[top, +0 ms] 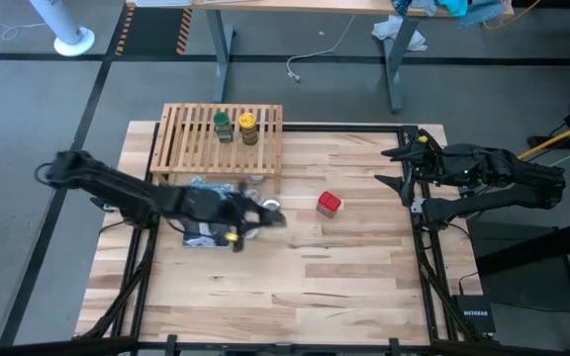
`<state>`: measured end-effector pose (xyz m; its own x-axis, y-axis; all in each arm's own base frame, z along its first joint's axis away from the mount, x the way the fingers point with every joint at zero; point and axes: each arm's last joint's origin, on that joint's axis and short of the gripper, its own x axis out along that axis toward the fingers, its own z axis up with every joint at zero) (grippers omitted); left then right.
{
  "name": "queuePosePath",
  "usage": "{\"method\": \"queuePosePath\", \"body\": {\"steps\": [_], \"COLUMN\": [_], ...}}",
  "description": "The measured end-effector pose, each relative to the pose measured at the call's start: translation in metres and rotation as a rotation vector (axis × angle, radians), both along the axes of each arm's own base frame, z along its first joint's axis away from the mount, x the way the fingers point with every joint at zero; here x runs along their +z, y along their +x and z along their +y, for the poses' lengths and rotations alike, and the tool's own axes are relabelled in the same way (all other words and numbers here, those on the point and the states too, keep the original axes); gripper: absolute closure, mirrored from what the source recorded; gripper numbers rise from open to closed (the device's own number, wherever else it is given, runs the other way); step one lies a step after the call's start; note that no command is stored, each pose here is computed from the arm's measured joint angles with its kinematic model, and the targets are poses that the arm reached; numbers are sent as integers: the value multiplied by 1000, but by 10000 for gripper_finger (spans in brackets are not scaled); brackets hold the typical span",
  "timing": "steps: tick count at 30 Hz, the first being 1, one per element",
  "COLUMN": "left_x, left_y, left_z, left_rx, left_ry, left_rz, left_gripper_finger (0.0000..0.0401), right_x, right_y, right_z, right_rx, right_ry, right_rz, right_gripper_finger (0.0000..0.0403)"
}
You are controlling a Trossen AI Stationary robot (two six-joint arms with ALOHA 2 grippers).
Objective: Shelf spices
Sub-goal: Put the black seasoning can on the shelf
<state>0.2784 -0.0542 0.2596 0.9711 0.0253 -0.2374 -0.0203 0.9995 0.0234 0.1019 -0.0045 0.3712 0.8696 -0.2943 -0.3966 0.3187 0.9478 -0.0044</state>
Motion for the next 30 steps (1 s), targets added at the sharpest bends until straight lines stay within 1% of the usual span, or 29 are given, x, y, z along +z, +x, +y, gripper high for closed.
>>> {"method": "queuePosePath", "body": {"steps": [3, 5, 9, 13, 17, 19, 22, 28, 30], "left_x": [28, 43, 65, 76, 77, 74, 72, 66, 67], "left_y": [-34, -59, -109, -153, -189, -203, -218, -235, -242], "left_z": [11, 19, 36, 50, 61, 65, 68, 69, 69], "left_rx": [60, 105, 193, 287, 415, 471, 504, 504, 498], "left_ry": [51, 61, 73, 92, 106, 116, 131, 224, 239], "left_rz": [-2, -5, -32, -76, -91, -77, -69, -12, 6], "left_gripper_finger": [285, 285, 285, 285, 285, 285, 285, 285, 285], "right_x": [0, 0, 0, 1, 1, 1, 1, 6, 6], "right_y": [0, 0, 0, 0, 0, 0, 1, 4, 4], "right_z": [0, 0, 0, 0, 0, 0, 1, 4, 4], "right_rx": [0, 0, 0, 0, 0, 0, 26, 129, 139], "right_ry": [0, 0, 0, 1, 1, 1, 13, 50, 52], "right_rz": [0, -1, -2, -8, -10, -10, -15, -65, -65], "right_gripper_finger": [68, 68, 68, 68, 68, 68, 68, 68, 68]}}
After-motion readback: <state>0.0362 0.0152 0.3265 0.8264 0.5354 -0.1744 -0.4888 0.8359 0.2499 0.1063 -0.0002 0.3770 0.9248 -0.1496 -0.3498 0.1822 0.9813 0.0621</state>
